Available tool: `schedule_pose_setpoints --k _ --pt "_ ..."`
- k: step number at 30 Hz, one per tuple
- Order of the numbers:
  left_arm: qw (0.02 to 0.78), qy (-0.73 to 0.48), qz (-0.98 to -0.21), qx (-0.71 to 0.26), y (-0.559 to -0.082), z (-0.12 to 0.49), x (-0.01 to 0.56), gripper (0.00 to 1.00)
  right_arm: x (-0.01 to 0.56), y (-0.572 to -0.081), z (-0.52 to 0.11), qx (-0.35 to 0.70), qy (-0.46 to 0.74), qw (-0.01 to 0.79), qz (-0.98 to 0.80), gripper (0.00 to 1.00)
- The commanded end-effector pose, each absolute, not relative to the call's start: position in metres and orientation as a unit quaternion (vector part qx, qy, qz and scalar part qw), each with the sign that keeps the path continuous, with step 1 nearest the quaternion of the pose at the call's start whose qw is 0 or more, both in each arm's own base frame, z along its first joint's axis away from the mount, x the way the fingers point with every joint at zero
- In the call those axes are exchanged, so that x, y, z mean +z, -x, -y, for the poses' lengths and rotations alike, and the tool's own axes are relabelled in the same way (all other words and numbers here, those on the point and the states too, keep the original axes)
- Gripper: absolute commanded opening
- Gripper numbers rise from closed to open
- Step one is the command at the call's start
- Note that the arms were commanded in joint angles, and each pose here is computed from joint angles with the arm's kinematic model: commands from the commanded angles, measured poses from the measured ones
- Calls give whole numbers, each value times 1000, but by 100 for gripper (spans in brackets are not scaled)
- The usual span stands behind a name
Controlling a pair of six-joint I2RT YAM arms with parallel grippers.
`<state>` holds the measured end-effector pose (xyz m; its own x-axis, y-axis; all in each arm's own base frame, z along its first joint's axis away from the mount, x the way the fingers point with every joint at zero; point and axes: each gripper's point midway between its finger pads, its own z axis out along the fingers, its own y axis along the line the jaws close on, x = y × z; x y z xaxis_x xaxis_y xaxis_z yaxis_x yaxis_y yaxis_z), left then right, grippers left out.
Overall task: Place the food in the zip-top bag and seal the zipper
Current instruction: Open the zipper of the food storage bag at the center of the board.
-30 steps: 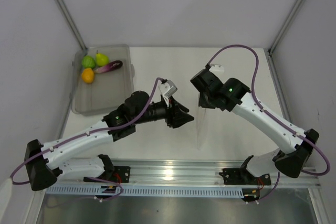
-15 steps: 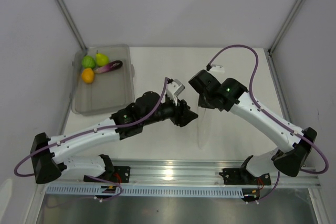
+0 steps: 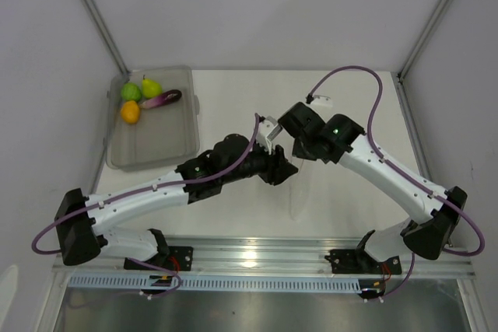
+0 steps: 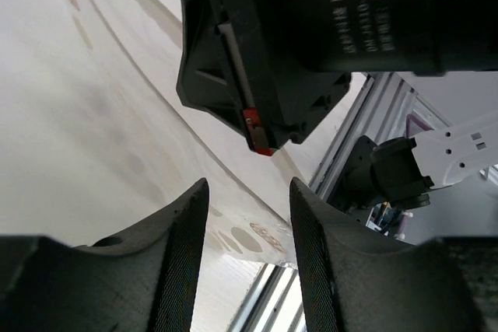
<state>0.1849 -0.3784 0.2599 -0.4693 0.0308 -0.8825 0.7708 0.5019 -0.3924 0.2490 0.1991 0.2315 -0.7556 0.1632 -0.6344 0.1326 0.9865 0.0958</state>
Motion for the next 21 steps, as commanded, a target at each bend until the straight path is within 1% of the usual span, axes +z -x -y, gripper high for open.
schedule_pose_setpoints --k 1,3,6,9,10,11,16,21 --pt "452 -244 -747 -422 -193 383 269 49 251 -252 -203 38 -95 367 -925 0" --pt "459 -231 -753 -411 -201 379 267 48 254 -251 -205 45 -96 368 -924 0" --pt "446 -228 -771 -393 -207 374 254 38 259 -249 -206 57 -96 370 -922 0" --pt "435 -214 -780 -396 -217 367 249 16 263 -247 -208 69 -93 371 -921 0" --pt "429 -216 -779 -404 -217 365 249 6 263 -245 -209 73 -91 369 -922 0" --pt "427 -208 -784 -399 -223 358 245 1 262 -245 -209 72 -90 368 -923 0" --pt "434 -184 -794 -384 -232 338 238 1 256 -244 -202 55 -91 367 -924 0" --pt "437 -155 -812 -355 -241 312 221 1 260 -245 -185 21 -98 381 -919 0"
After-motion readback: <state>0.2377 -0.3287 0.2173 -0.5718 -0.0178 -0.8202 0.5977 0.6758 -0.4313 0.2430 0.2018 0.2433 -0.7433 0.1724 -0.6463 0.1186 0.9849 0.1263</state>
